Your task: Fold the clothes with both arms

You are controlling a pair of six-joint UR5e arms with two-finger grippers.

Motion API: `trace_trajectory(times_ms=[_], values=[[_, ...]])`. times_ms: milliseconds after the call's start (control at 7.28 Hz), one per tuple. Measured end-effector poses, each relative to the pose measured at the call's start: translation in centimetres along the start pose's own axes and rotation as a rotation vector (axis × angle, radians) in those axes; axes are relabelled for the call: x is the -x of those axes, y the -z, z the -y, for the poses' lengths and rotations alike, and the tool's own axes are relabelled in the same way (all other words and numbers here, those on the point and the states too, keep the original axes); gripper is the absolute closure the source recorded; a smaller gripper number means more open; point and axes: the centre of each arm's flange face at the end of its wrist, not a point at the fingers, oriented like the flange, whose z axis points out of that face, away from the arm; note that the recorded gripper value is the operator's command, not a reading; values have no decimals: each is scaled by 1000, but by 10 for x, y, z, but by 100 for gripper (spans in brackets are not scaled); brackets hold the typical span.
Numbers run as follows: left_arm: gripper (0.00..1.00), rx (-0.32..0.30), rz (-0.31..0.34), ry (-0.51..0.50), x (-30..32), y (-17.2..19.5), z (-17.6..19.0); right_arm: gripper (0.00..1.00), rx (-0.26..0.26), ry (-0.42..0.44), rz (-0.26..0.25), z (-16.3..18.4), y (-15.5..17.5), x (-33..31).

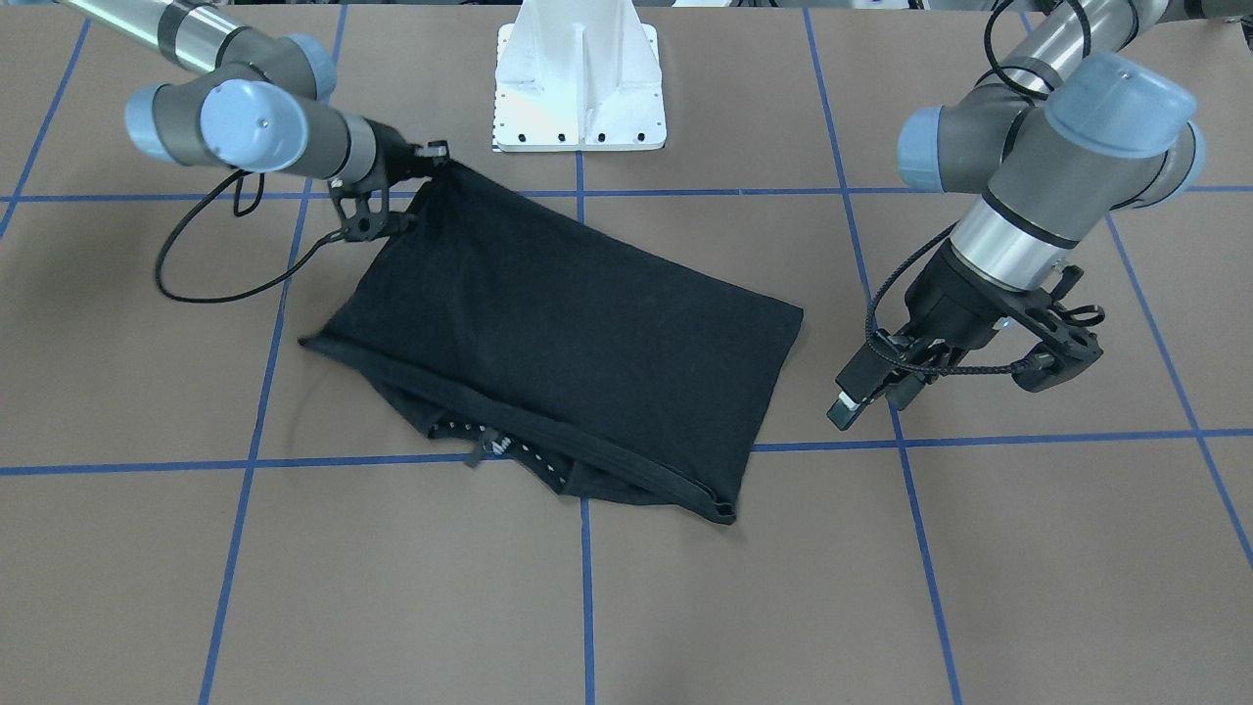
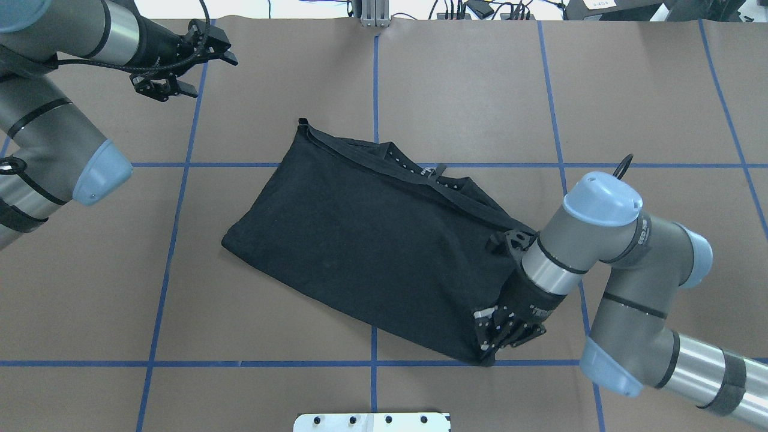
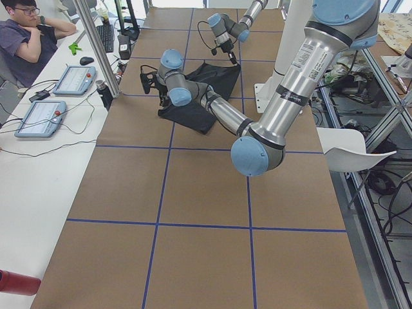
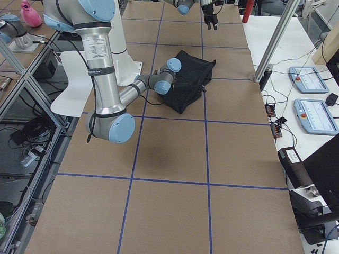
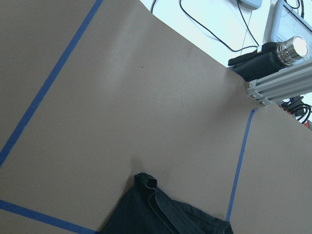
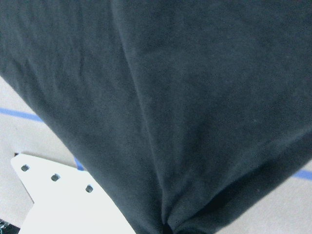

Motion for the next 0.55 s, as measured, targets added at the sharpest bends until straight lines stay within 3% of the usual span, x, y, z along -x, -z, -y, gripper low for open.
trace_trajectory(times_ms=[137, 275, 550], values=[[0, 0, -2, -1, 0, 1, -1, 90, 55, -3, 3, -27, -21, 17], [0, 2, -2, -2, 0, 1, -2, 1, 100, -13, 5, -48, -34, 30], [0, 11, -2, -6, -1, -2, -7, 0, 143, -46, 21, -55, -26, 35]])
